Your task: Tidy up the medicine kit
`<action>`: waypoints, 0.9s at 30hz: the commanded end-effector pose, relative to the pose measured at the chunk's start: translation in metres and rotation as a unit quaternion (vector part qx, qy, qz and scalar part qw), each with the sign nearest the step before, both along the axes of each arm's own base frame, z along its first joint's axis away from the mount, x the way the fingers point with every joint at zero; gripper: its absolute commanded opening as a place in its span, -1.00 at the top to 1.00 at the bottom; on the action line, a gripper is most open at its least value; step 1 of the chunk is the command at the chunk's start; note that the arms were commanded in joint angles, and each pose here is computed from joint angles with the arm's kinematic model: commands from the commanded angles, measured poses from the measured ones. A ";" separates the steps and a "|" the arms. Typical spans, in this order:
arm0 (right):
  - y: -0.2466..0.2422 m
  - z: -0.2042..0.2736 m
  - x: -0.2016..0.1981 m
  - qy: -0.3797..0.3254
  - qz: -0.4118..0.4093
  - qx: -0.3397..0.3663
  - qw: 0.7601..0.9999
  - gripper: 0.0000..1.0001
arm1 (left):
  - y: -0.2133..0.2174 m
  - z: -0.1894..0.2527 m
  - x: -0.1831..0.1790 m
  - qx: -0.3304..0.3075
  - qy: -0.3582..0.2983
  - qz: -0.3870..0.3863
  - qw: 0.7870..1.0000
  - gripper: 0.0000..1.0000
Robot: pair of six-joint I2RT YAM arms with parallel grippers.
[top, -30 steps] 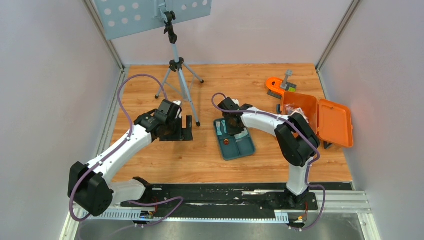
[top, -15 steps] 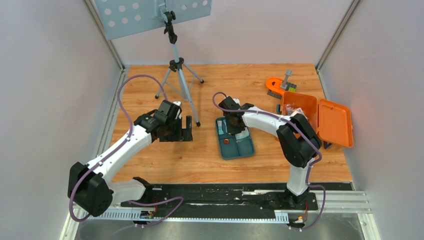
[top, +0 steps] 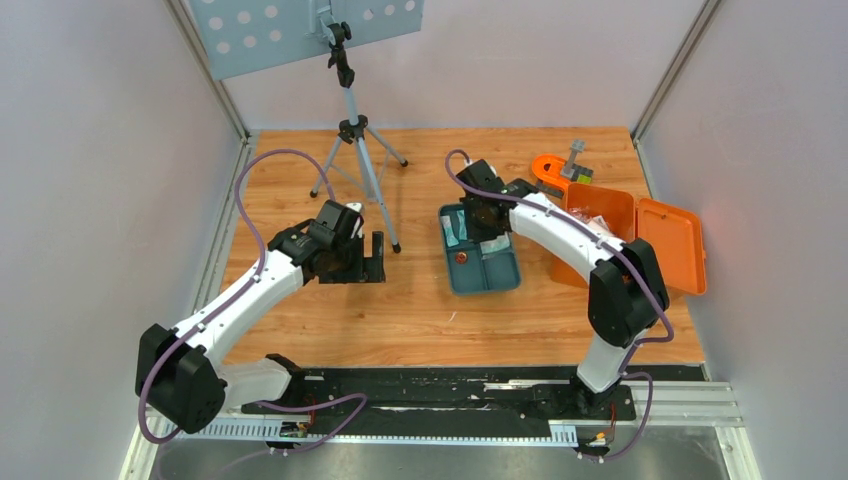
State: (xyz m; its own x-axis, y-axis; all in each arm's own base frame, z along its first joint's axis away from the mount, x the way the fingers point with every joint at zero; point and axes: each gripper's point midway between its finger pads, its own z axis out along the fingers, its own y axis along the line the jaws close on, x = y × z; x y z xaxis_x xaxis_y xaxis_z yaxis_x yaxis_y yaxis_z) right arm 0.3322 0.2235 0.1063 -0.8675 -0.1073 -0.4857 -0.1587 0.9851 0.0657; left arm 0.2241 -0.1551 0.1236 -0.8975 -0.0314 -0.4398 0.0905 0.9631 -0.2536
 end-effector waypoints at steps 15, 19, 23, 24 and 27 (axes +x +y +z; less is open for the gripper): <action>-0.124 0.127 0.036 -0.033 -0.093 -0.014 0.995 1.00 | -0.003 0.003 0.013 -0.003 -0.022 0.002 1.000 -1.00; -0.164 0.148 0.040 -0.059 -0.143 -0.002 0.988 1.00 | -0.003 0.002 0.014 -0.003 -0.022 0.001 1.000 -1.00; -0.203 0.154 0.042 -0.069 -0.181 -0.004 0.981 1.00 | -0.004 0.003 0.015 -0.003 -0.023 -0.002 1.000 -1.00; -0.212 0.153 0.043 -0.067 -0.187 -0.002 0.980 1.00 | -0.004 0.003 0.016 -0.003 -0.024 -0.003 1.000 -1.00; -0.242 0.148 0.044 -0.066 -0.204 -0.003 0.977 1.00 | -0.007 0.003 0.017 -0.013 -0.025 -0.005 1.000 -1.00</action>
